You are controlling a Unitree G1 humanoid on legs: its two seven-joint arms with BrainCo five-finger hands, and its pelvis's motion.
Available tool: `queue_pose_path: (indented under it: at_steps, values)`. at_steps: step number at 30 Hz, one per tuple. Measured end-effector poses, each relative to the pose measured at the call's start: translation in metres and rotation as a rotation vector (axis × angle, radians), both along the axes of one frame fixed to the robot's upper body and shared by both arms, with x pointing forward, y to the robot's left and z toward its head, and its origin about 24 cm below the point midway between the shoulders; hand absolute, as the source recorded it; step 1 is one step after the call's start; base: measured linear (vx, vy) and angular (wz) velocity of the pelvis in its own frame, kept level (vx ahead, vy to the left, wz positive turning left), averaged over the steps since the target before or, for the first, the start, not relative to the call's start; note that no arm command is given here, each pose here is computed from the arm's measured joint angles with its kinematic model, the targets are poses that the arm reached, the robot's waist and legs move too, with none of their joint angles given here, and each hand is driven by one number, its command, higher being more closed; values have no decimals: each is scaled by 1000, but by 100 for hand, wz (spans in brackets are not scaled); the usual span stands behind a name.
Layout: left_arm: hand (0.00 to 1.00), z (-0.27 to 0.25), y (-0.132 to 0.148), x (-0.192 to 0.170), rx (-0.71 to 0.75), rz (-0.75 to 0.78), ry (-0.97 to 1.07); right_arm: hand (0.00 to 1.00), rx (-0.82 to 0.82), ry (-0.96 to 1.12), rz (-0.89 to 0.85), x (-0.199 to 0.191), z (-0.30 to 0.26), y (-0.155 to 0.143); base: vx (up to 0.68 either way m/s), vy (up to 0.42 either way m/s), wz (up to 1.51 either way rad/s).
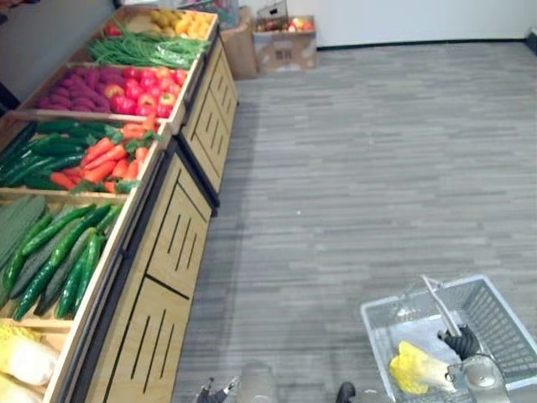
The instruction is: Pick vegetable in the basket
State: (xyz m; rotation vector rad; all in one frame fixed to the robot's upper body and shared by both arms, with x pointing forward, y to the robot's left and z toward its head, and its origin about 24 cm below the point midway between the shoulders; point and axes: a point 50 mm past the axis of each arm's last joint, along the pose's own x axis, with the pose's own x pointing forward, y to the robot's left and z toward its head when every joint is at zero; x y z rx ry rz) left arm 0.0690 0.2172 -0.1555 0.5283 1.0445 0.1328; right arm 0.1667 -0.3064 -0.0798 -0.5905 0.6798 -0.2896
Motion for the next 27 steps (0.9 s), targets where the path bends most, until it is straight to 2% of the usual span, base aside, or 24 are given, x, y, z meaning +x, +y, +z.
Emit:
queue_pose_path:
  at_steps: [7,11,16,21,27]
  values:
    - [0,-2,-2,-11,-11,-6,39,100,6,-36,17,6,3,4,371,89,-18]
    - [0,0,4,0,4,-16,18,100,35,-56,77,16,1,22,353,145,23]
    - [0,-2,4,-6,11,-40,49,100,34,-69,168,33,3,41,235,116,-12]
    - [0,-3,9,-25,24,-44,96,100,53,-38,164,26,-5,47,253,115,-5]
    - [0,1,13,-13,45,-95,61,100,78,-19,131,14,-12,49,328,12,59]
